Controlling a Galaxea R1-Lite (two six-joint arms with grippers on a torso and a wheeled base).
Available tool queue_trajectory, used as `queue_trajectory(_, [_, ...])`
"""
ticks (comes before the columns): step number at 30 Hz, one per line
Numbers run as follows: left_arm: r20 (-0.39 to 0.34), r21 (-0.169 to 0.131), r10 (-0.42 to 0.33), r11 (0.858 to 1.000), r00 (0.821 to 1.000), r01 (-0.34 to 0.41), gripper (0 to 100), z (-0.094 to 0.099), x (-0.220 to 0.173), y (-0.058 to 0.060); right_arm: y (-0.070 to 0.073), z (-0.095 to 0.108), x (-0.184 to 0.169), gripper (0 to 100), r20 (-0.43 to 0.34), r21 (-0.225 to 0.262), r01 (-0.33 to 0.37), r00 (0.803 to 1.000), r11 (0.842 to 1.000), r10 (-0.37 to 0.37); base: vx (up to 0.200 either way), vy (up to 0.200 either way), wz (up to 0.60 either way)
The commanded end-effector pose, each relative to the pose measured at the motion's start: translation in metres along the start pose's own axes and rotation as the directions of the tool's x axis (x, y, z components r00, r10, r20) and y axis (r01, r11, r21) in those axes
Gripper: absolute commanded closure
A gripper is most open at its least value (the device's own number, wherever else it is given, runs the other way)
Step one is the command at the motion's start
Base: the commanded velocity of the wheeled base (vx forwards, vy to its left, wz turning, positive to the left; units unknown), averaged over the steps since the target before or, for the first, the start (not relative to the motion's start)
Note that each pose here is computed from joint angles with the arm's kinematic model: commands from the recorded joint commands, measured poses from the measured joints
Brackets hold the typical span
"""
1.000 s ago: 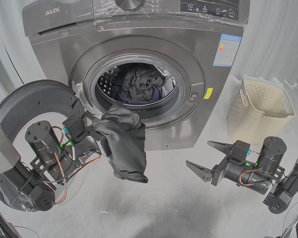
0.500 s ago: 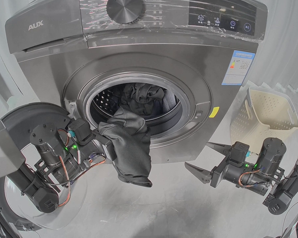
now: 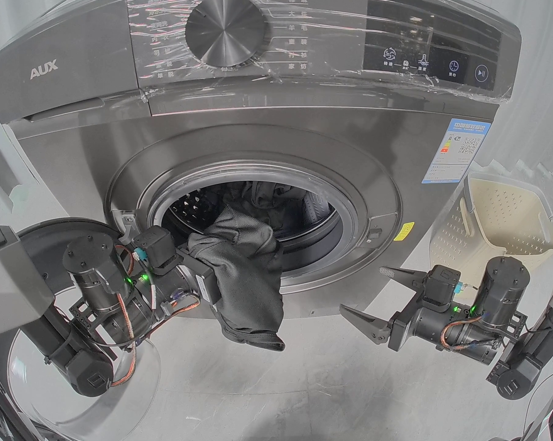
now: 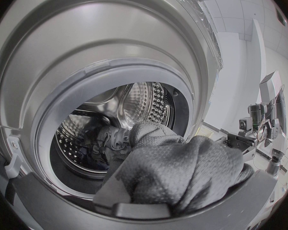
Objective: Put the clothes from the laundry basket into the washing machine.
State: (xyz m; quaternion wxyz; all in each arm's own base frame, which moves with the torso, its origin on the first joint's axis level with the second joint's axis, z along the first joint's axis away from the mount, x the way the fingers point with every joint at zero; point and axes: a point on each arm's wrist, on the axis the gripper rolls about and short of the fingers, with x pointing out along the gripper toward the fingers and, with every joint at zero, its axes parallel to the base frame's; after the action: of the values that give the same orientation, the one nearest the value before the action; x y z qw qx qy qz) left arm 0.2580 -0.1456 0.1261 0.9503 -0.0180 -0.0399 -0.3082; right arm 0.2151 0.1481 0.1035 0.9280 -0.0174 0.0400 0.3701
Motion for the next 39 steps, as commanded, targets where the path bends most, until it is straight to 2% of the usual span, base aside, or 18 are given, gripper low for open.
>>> queue_trajectory(1, [-0.008, -0.001, -0.01, 1.0, 1.0, 0.01, 100, -0.004, 0.003, -0.002, 0.002, 0.0, 0.0, 0, -0.002, 0.0, -0.007, 1.0, 1.0, 0.007, 0.0, 0.0, 0.0])
queue_trajectory(5, [0.001, -0.014, -0.038, 0.999, 0.999, 0.038, 100, -0.01, 0.021, -0.01, 0.009, 0.001, 0.001, 0, 0.006, -0.002, -0.028, 1.0, 1.0, 0.028, 0.0, 0.0, 0.0])
queue_trajectory(8, [-0.01, -0.022, -0.054, 0.998, 0.998, 0.054, 100, -0.025, 0.041, -0.018, 0.009, 0.001, 0.001, 0, 0.003, 0.0, -0.028, 1.0, 1.0, 0.028, 0.0, 0.0, 0.0])
queue_trajectory(13, [0.0, -0.027, -0.021, 0.999, 1.0, 0.021, 100, -0.044, 0.073, -0.017, 0.009, 0.001, 0.001, 0, 0.001, 0.001, -0.032, 1.0, 1.0, 0.032, 0.0, 0.0, 0.0])
queue_trajectory(17, [0.038, -0.04, -0.003, 0.999, 0.999, 0.005, 100, -0.049, 0.101, -0.008, 0.011, 0.001, 0.001, 0, 0.004, -0.001, -0.039, 0.999, 0.999, 0.039, 0.0, 0.0, 0.0])
queue_trajectory(23, [0.047, -0.054, 0.061, 0.997, 0.997, -0.058, 100, -0.048, 0.14, 0.016, 0.012, 0.0, 0.001, 0, 0.0, 0.0, -0.041, 0.999, 0.999, 0.041, 0.0, 0.0, 0.0])
queue_trajectory(28, [0.06, -0.058, 0.083, 0.995, 0.995, -0.08, 100, -0.049, 0.157, 0.019, 0.012, 0.0, 0.001, 0, -0.002, 0.002, -0.045, 0.999, 0.999, 0.045, 0.0, 0.0, 0.0])
queue_trajectory(32, [0.08, -0.059, 0.104, 0.993, 0.991, -0.1, 100, -0.058, 0.174, 0.023, 0.017, -0.002, 0.003, 0, -0.013, 0.005, -0.062, 0.998, 0.998, 0.062, 0.0, 0.0, 0.0])
queue_trajectory(35, [0.105, -0.06, 0.141, 0.989, 0.984, -0.136, 100, -0.062, 0.187, 0.032, 0.017, -0.002, 0.003, 0, -0.011, 0.003, -0.062, 0.998, 0.998, 0.062, 0.0, 0.0, 0.0])
queue_trajectory(39, [0.132, -0.062, 0.175, 0.984, 0.976, -0.168, 100, -0.057, 0.202, 0.043, 0.018, -0.003, 0.003, 0, -0.016, 0.005, -0.064, 0.998, 0.998, 0.064, 0.0, 0.0, 0.0])
